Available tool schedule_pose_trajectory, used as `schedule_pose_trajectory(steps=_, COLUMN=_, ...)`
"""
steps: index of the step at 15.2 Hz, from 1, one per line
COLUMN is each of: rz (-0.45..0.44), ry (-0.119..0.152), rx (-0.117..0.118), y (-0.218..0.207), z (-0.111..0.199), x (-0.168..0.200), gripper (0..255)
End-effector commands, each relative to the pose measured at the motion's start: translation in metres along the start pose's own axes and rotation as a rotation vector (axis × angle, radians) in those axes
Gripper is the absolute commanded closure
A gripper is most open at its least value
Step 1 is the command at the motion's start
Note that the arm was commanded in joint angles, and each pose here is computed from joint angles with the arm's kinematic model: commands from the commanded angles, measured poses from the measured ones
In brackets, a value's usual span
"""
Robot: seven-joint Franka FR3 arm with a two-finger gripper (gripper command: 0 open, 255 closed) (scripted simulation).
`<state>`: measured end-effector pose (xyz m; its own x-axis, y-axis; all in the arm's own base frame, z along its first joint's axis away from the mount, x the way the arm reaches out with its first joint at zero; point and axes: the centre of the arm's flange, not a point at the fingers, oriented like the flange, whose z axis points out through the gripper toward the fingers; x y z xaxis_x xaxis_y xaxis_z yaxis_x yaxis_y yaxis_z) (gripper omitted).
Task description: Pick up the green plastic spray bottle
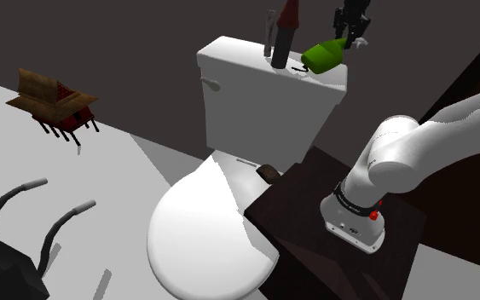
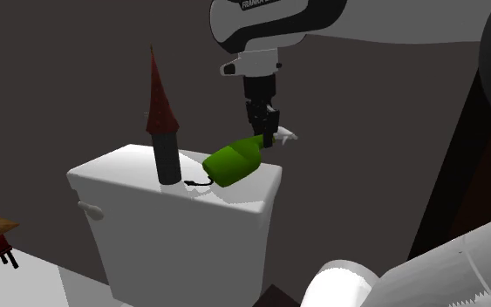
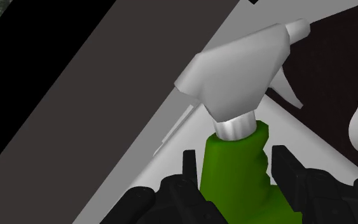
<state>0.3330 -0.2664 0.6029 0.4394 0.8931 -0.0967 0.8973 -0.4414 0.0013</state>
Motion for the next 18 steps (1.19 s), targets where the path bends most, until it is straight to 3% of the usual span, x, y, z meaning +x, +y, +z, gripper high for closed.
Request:
schedule_pose_trajectory(steps=1, rz=0.0, ry=0.0, rx=0.0, y=0.0, z=0.0, x=0.0, gripper=255)
schedule_pose_trajectory(steps=18, rz=0.0, ry=0.0, rx=0.0, y=0.0, z=-0.079, x=-0.008, gripper=255)
